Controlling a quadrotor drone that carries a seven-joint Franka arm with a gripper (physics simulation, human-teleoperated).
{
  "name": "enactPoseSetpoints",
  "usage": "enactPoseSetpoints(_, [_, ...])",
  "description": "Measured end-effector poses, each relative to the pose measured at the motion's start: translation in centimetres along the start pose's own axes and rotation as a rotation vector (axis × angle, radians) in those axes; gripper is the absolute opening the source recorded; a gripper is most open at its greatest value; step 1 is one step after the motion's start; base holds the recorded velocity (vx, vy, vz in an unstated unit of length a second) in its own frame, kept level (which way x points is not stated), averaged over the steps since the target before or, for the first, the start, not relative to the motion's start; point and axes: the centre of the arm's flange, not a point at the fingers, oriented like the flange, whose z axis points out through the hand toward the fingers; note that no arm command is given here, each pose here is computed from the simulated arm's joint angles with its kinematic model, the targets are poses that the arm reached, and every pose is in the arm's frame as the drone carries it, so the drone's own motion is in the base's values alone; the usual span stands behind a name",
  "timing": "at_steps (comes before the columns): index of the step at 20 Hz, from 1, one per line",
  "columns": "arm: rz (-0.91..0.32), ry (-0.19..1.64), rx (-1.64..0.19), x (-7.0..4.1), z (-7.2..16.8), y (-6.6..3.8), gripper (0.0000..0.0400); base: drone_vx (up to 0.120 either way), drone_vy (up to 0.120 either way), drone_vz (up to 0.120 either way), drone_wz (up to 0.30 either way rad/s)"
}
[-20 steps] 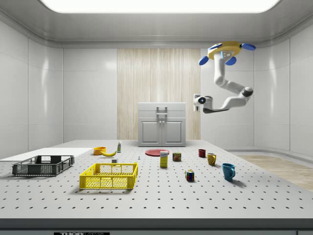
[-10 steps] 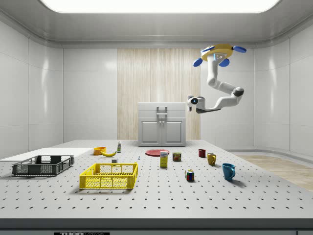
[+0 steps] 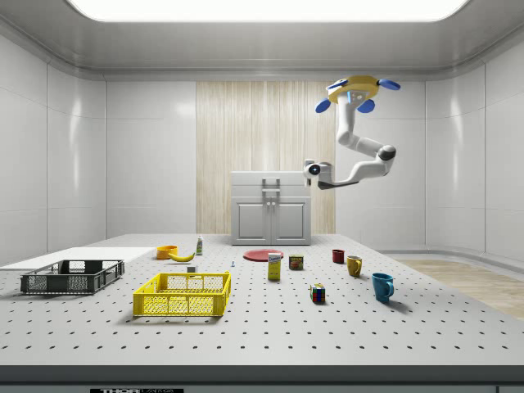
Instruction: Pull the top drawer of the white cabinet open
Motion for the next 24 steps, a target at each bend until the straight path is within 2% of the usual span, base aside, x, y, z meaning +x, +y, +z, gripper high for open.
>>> enactPoseSetpoints(3, [0.0, 0.0, 0.0, 0.0, 0.0, 0.0, 0.0305, 0.12, 0.0, 0.0, 0.0])
enactPoseSetpoints(9, [0.0, 0.0, 0.0, 0.0, 0.0, 0.0, 0.0305, 0.12, -0.1, 0.0, 0.0])
enactPoseSetpoints(24, [0.0, 0.0, 0.0, 0.0, 0.0, 0.0, 0.0305, 0.12, 0.0, 0.0, 0.0])
